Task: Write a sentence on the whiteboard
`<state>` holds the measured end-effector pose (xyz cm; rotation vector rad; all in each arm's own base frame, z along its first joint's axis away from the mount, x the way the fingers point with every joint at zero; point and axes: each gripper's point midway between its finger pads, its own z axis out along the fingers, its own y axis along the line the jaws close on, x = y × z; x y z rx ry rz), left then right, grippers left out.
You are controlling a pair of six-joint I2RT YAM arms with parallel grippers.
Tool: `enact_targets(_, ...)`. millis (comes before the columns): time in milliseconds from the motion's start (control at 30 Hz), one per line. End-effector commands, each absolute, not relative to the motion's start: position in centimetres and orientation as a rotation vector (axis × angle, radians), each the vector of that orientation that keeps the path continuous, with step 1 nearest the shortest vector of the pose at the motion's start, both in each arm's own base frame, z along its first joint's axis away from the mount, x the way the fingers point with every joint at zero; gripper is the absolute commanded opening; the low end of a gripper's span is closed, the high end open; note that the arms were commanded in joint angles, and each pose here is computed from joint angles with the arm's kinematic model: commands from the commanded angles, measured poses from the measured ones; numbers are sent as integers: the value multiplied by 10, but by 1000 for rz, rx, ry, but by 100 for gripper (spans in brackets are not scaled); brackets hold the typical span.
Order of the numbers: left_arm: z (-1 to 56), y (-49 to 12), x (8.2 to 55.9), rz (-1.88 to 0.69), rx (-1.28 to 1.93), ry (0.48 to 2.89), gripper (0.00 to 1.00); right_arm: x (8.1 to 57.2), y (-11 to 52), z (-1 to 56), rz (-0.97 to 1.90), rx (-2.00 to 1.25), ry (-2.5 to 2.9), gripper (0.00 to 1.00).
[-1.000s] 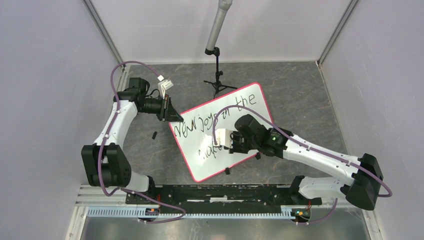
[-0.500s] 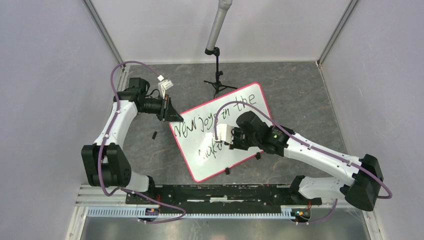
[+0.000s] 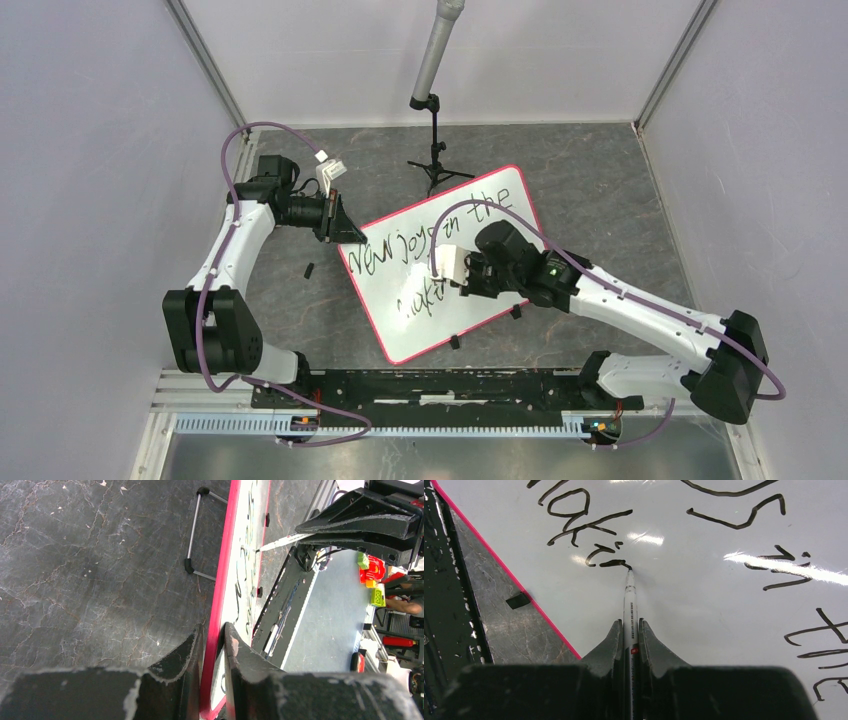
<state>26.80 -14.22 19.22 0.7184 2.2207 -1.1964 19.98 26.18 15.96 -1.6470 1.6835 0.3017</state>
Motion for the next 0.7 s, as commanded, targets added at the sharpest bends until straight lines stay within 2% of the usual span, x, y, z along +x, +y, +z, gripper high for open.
enact_targets(0,169,-136,276,-1077,735,2308,2,213,246,163,208,-1589,1714,0)
enact_targets(400,169,-135,276,-1077,734,2311,2,183,244,130,308,-1730,1752,0)
enact_targets(667,169,-135,276,-1076,734,2310,2,179,252,153,355,-1711,1690,0)
